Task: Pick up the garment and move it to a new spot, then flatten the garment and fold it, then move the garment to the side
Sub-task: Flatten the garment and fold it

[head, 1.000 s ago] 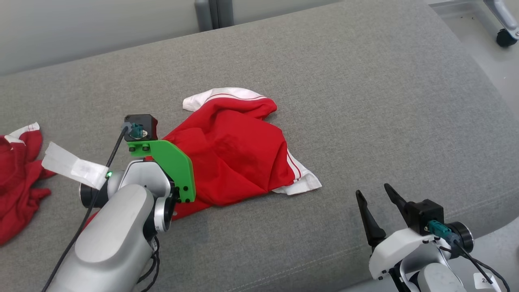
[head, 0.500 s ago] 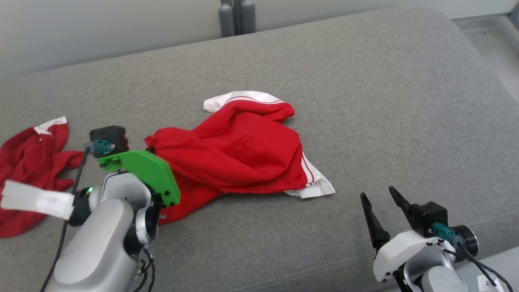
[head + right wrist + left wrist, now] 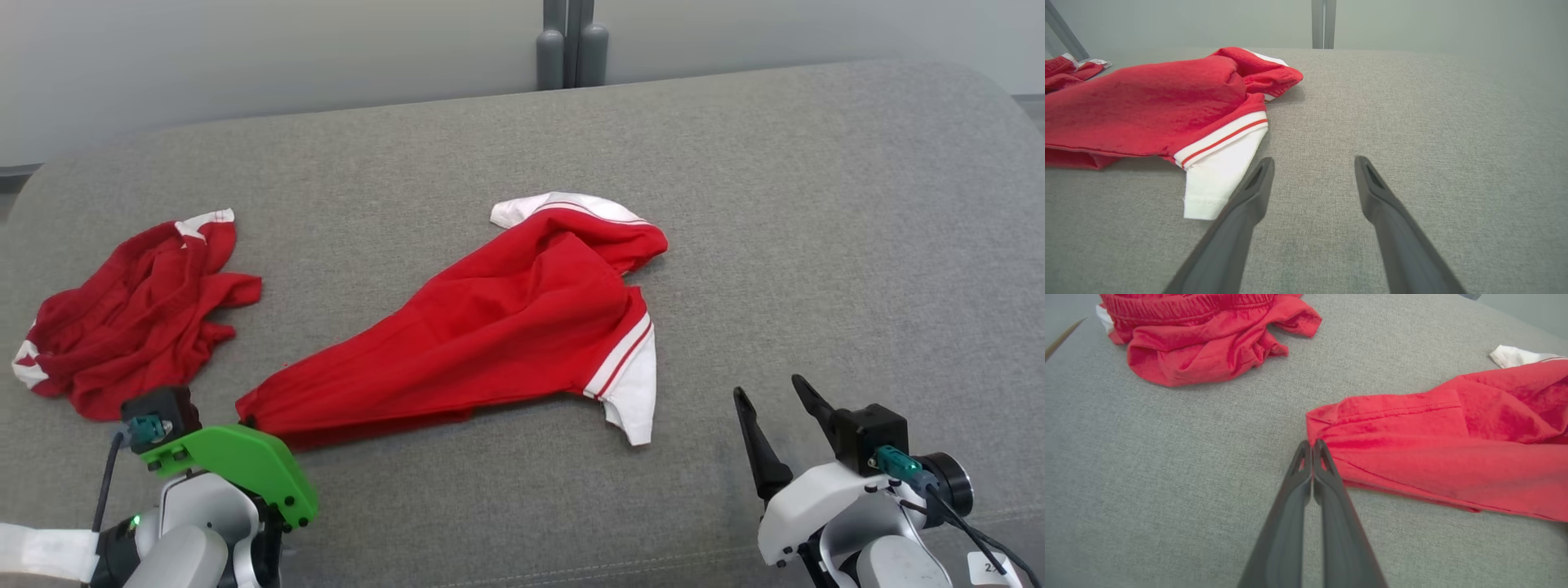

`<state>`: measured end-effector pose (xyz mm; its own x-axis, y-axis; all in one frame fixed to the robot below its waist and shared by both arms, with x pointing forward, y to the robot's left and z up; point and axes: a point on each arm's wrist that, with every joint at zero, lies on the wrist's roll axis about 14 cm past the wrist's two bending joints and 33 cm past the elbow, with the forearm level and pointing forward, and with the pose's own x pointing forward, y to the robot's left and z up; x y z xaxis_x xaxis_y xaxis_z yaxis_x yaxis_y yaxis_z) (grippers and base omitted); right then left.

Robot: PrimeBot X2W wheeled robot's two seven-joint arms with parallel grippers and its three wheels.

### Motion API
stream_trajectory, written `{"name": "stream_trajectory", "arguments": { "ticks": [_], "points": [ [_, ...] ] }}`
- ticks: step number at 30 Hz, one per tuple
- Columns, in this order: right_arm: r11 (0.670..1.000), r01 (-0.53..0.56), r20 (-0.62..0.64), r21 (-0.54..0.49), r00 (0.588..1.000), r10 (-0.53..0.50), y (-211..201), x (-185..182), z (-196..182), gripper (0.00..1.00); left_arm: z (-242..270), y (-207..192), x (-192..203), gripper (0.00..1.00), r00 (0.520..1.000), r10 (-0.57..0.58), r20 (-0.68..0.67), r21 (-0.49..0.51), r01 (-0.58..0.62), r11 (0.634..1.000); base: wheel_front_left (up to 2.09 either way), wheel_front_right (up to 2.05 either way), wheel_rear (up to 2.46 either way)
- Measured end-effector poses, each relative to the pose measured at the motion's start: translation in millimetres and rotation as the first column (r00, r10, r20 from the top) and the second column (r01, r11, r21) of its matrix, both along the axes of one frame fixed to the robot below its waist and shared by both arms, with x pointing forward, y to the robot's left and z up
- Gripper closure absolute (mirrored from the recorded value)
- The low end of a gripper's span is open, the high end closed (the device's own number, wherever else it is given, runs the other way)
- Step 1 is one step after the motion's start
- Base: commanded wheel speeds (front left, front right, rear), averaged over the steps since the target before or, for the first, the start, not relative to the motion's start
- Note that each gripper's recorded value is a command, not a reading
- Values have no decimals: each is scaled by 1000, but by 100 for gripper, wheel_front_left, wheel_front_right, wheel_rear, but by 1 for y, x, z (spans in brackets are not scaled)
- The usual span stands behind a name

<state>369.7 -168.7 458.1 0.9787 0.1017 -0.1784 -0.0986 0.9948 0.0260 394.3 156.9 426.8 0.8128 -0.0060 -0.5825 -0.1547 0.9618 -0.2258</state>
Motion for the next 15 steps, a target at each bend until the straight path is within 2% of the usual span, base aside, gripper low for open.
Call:
{"name": "stream_trajectory", "arguments": {
  "ticks": [8,15],
  "points": [
    [999,-48,-14,-3,999,48,16,0,0,0,-4,13,-13,100,997,72,10,-9,-72,997,0,0,0],
    [998,-61,-21,0,998,61,20,-1,-2,0,-3,37,-11,100,990,135,46,40,-137,990,0,0,0]
  ]
}}
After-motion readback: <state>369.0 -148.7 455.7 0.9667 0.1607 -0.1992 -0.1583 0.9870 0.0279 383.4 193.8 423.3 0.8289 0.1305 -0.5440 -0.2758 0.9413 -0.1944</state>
